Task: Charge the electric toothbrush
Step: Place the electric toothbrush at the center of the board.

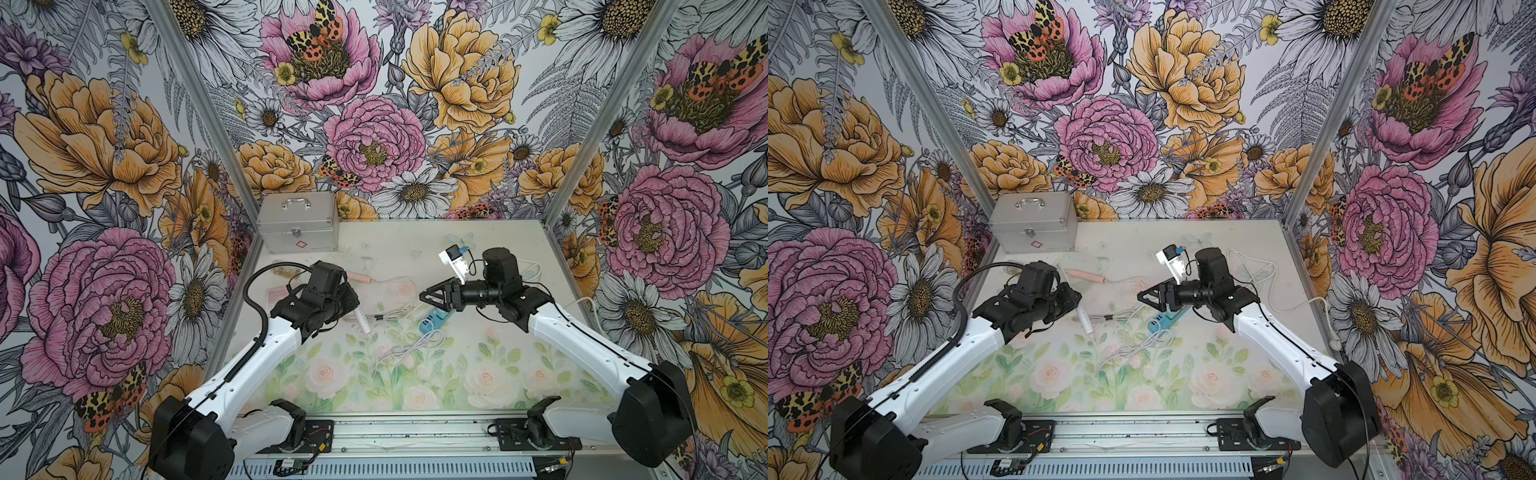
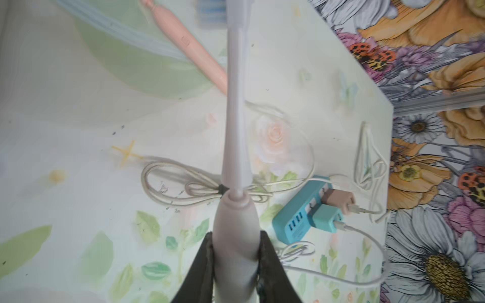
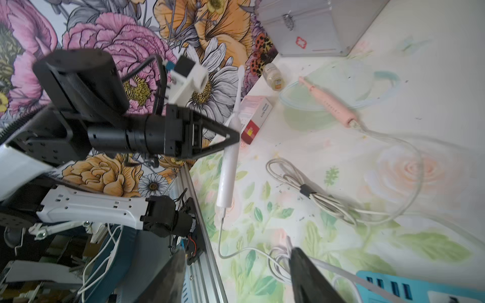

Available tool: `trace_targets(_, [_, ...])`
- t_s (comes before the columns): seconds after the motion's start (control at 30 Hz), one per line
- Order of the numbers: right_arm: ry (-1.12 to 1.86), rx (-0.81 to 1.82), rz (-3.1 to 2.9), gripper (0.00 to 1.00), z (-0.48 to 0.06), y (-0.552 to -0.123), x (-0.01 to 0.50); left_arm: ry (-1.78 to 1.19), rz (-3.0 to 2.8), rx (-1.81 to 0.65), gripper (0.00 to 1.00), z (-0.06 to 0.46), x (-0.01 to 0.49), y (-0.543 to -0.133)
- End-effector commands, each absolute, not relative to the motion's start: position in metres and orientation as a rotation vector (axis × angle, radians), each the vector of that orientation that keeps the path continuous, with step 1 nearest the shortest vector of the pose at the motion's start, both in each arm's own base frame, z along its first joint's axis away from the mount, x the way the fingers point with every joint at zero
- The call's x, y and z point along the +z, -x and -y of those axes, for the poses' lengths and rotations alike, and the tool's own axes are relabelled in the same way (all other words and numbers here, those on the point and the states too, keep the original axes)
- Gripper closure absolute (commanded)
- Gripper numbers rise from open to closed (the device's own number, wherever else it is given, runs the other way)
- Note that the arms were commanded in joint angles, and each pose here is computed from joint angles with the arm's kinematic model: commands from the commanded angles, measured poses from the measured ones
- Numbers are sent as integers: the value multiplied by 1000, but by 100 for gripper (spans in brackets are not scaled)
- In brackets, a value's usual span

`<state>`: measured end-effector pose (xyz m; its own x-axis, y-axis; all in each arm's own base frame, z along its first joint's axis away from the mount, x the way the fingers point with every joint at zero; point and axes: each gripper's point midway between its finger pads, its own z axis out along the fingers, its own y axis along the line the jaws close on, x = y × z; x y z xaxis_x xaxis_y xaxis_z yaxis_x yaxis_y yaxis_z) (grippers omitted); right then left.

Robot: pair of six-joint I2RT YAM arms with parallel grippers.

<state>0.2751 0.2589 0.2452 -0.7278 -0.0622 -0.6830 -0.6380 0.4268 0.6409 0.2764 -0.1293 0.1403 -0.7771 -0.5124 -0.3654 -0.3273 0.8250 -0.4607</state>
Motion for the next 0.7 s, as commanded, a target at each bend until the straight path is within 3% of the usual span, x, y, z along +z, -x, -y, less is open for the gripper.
trace_targets(0.0, [486,1130,-2171,31,-238,-294,234,743,-2551,-382,100,109,110,-265])
trace_targets(0.2, [395,1047,-2208,30,-219,-313,226,755,-2654,-183,100,90,63,-253])
trace_targets(0.43, [303,935,-2245,29,-198,-328,216,838,-2709,-168,100,83,30,-251])
trace_targets(0.47, [286,916,-2248,29,-195,-331,214,837,-2715,-180,94,83,28,-251])
trace_targets(0.67, [129,722,-2258,28,-157,-350,212,819,-2682,-218,33,81,40,-255])
